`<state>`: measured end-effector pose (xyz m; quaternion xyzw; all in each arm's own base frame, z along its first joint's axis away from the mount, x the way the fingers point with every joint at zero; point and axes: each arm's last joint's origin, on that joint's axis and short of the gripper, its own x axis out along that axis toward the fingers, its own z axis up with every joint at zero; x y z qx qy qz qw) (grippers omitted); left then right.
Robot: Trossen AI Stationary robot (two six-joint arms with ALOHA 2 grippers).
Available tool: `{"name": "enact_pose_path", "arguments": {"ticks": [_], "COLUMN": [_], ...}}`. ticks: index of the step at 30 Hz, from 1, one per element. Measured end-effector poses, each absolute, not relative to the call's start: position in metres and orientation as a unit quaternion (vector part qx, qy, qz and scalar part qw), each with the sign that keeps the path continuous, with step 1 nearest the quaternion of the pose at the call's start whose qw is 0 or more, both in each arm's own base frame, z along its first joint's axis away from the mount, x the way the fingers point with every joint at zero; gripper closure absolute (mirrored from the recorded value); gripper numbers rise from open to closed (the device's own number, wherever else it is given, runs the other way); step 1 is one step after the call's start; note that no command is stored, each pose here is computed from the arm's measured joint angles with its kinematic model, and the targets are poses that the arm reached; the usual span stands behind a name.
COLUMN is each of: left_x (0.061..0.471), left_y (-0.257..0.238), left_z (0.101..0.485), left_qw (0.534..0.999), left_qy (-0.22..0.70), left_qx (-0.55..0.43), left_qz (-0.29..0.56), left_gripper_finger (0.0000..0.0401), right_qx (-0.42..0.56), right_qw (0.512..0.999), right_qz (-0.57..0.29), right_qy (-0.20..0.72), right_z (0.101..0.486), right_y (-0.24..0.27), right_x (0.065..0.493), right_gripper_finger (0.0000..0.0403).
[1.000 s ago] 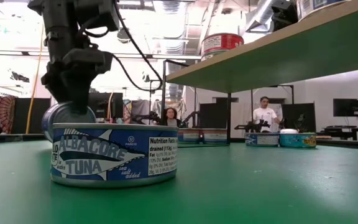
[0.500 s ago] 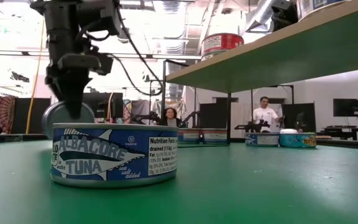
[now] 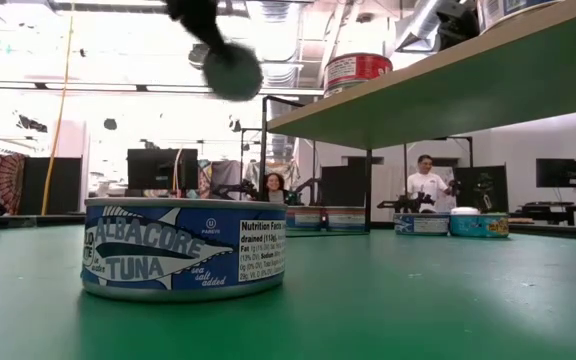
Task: Stack canned seafood by type on shelf
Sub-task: Stack the blue tuna can on top of the red tuna can on the shelf
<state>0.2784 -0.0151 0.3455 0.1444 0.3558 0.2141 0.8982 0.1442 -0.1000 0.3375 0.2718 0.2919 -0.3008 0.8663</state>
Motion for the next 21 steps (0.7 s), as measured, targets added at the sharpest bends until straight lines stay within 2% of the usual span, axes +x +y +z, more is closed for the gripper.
{"name": "enact_pose_path", "arguments": {"ticks": [4, 8, 14, 18, 21], "left_x": [0.292, 0.308, 0.342, 0.36, 0.365], "left_y": [-0.018, -0.018, -0.02, -0.025, -0.028], "left_z": [0.378, 0.395, 0.368, 0.354, 0.354], "left_qw": [0.908, 0.902, 0.868, 0.853, 0.848], "left_qy": [0.252, 0.167, 0.175, 0.177, 0.164], "left_qx": [0.265, 0.345, 0.448, 0.474, 0.494], "left_qz": [0.204, 0.198, 0.119, 0.125, 0.1], "left_gripper_finger": [0.0254, 0.0261, 0.0263, 0.0257, 0.0259], "right_qx": [0.28, 0.29, 0.292, 0.294, 0.298], "right_qw": [0.867, 0.866, 0.867, 0.867, 0.866], "right_qz": [-0.303, -0.299, -0.295, -0.296, -0.296], "right_qy": [0.28, 0.276, 0.275, 0.274, 0.272], "right_z": [0.339, 0.339, 0.339, 0.339, 0.339], "right_y": [-0.101, -0.101, -0.101, -0.101, -0.1], "right_x": [0.146, 0.146, 0.146, 0.146, 0.146], "right_gripper_finger": [0.0121, 0.0121, 0.0121, 0.0121, 0.0121]}}
